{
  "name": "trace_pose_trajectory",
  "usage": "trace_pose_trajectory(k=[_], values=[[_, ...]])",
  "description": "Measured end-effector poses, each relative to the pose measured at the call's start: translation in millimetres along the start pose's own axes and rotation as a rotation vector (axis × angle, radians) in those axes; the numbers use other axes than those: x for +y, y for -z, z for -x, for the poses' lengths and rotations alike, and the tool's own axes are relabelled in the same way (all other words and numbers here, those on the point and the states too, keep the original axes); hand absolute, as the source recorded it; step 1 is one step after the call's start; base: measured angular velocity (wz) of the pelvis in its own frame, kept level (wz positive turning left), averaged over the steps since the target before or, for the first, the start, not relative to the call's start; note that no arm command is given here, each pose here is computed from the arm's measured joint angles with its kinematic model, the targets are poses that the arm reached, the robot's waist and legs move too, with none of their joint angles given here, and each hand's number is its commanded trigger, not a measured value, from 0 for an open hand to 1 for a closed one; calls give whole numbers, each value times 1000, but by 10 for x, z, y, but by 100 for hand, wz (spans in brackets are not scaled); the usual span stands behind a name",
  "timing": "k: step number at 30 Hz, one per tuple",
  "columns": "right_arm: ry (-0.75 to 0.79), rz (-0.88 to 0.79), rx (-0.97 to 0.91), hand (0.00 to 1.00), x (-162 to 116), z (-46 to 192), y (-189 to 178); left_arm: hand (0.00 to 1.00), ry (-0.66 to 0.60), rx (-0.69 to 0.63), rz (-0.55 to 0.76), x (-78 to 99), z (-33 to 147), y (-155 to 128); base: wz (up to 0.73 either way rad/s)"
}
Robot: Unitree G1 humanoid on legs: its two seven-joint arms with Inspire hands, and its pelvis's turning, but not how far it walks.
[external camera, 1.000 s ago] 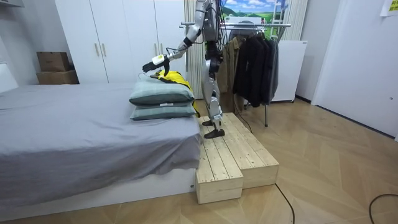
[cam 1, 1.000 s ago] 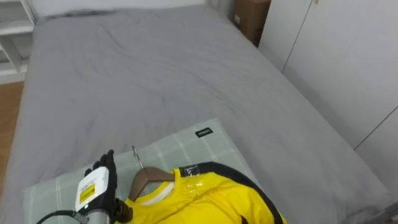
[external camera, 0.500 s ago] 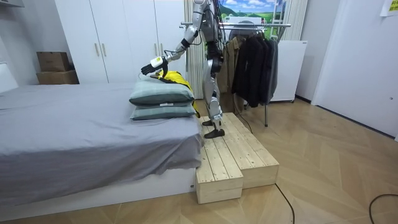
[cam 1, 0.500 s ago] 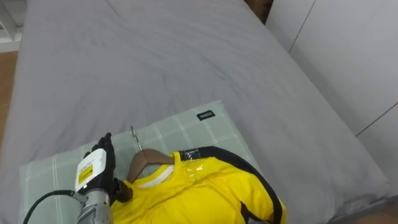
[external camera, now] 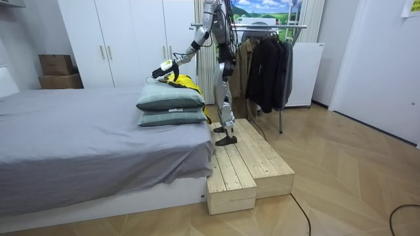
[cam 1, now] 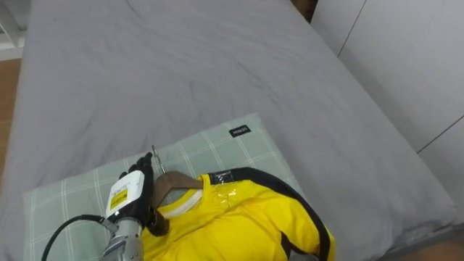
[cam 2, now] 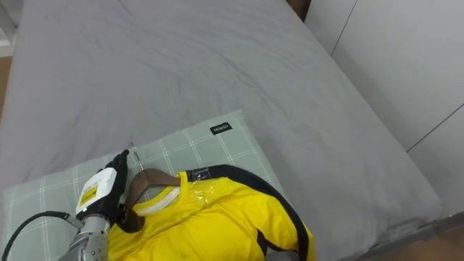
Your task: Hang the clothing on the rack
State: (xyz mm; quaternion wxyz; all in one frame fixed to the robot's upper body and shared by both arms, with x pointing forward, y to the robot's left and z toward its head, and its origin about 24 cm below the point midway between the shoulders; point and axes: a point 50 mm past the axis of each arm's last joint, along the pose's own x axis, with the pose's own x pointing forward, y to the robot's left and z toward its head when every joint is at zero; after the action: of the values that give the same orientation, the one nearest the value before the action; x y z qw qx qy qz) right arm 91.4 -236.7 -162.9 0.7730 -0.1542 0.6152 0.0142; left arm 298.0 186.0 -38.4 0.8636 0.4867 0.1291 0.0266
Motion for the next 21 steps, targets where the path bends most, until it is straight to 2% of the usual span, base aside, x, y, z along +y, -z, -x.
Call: trace_pose_trajectory(k=[7,14,21], values=[[6,2,-11,0,-23,-1,-47,0,14,-5,10,-29,10,-15,-2],[7,2,-21,0,-33,-2,-90,0,78,52,16,-109,51,106,-2],[-5,-33,-15,0,-33,-1,-68,0,90,70,14,-124,60,144,0]])
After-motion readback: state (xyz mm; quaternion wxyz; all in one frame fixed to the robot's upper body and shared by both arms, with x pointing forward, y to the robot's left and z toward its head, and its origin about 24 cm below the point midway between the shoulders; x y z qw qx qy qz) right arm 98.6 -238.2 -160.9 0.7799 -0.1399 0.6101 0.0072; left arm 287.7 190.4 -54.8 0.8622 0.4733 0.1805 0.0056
